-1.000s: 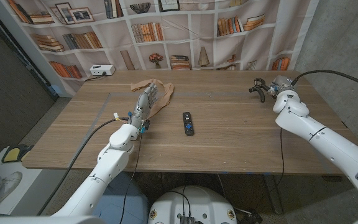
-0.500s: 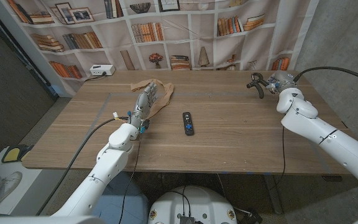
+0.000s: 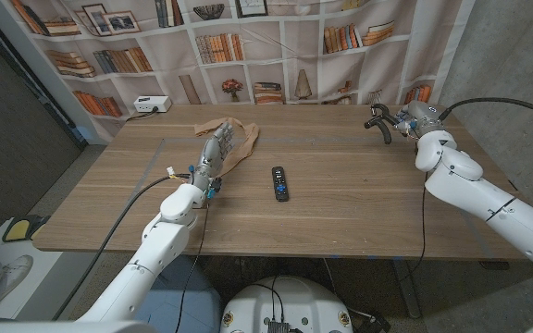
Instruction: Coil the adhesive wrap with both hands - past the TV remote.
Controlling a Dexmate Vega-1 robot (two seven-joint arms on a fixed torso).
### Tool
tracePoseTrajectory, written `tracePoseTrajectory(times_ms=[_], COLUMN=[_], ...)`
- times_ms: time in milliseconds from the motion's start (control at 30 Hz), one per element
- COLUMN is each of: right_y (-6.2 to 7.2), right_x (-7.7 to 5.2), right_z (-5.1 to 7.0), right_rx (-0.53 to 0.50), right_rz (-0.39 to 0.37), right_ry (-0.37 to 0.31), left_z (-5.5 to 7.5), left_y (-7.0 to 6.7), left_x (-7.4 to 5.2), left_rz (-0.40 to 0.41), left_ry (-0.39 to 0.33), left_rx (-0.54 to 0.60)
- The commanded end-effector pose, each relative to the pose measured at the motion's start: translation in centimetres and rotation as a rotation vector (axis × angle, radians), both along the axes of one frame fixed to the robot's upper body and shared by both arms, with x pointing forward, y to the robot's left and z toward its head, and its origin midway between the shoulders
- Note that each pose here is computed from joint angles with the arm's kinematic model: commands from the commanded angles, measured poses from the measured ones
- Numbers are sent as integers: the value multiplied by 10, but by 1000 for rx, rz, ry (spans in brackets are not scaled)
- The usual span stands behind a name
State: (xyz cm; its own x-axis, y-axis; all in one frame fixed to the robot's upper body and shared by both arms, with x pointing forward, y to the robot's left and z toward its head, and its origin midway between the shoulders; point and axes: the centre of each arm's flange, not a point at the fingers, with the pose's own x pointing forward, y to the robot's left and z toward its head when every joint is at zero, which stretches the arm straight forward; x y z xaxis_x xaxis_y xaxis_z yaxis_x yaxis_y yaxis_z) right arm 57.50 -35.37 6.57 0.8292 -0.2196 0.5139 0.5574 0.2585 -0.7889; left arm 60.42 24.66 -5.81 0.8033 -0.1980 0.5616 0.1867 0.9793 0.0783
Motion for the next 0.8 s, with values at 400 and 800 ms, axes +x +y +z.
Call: tracePoseTrajectory(times_ms=[400, 800], right_y=[13, 22], right_x=[-30, -41], right_z=[2, 4], right_rx=[-46, -63], right_rz=[106, 139], right_ry=[-36, -61], left_z=[6, 14], left_y=[5, 10], left_x=[-11, -22], left_rz=[-7, 3], left_ry=[-4, -4], left_rx=[23, 48])
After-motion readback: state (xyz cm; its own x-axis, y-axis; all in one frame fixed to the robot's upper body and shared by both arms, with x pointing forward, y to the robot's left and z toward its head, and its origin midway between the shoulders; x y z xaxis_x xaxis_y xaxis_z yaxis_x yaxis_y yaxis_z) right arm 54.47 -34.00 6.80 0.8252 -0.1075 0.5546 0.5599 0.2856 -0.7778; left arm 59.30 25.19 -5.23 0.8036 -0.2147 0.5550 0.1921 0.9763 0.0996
